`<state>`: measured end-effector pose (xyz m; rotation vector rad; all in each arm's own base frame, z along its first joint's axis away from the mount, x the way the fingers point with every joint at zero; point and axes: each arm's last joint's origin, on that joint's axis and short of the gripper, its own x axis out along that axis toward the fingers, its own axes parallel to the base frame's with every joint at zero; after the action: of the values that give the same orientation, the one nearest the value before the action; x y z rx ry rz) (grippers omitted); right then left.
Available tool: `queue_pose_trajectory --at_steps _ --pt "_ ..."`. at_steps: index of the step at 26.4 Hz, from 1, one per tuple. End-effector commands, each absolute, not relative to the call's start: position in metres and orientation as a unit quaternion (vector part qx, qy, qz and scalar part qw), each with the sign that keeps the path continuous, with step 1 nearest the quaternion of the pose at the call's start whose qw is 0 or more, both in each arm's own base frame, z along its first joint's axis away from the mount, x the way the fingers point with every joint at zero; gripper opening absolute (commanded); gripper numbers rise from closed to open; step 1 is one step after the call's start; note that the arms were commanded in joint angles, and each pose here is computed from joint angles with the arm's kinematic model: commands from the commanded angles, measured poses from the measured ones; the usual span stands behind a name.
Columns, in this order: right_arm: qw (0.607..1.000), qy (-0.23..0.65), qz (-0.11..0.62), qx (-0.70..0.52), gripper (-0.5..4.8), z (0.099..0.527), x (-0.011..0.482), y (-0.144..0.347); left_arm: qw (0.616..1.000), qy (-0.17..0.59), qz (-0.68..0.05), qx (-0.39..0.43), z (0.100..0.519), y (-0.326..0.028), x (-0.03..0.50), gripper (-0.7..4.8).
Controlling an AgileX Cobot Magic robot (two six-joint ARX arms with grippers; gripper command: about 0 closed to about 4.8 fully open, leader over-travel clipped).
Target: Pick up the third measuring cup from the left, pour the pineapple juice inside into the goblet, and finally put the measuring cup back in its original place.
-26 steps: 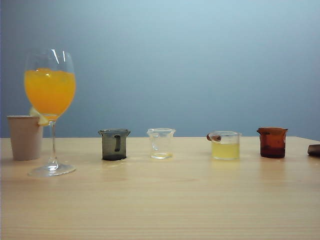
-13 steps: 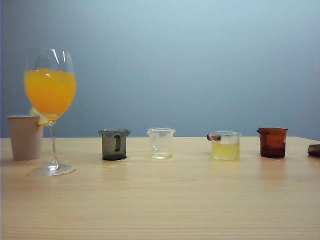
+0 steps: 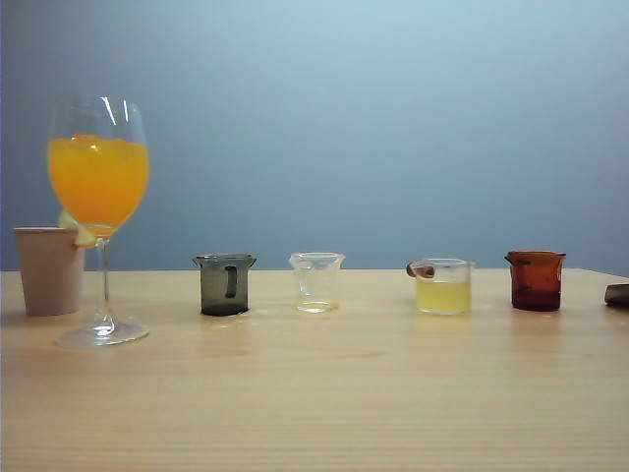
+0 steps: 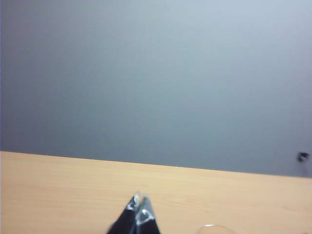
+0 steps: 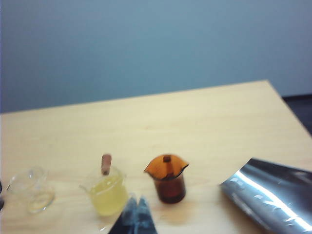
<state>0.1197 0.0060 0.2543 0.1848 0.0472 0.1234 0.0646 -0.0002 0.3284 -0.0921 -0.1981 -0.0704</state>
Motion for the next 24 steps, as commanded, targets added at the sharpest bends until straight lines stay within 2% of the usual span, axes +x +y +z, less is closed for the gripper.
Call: queue_pose_trajectory --at_steps 1,6,10,15,24 --pt "0.993 0.041 0.071 0.09 -0.05 0.25 0.131 0.02 0.993 -0.094 -0.065 -0.043 0.347 -0.002 0.07 -0.05" --pt "0.992 0.025 0.108 0.056 -0.05 0.249 0.141 0.054 0.993 -0.085 -0.065 -0.044 0.354 -0.001 0.078 -0.05" --pt "0.987 0.045 0.146 0.049 -0.05 0.232 0.165 0.085 0.993 -0.078 -0.075 -0.045 0.353 -0.002 0.081 -0.05" --pt "0.987 0.053 0.145 0.051 -0.05 0.208 0.195 0.1 0.991 -0.075 -0.099 -0.045 0.354 -0.003 0.085 -0.05" --pt "0.985 0.095 0.14 0.035 -0.05 0.154 0.225 0.117 0.992 -0.056 -0.1 -0.047 0.351 -0.003 0.094 -0.05"
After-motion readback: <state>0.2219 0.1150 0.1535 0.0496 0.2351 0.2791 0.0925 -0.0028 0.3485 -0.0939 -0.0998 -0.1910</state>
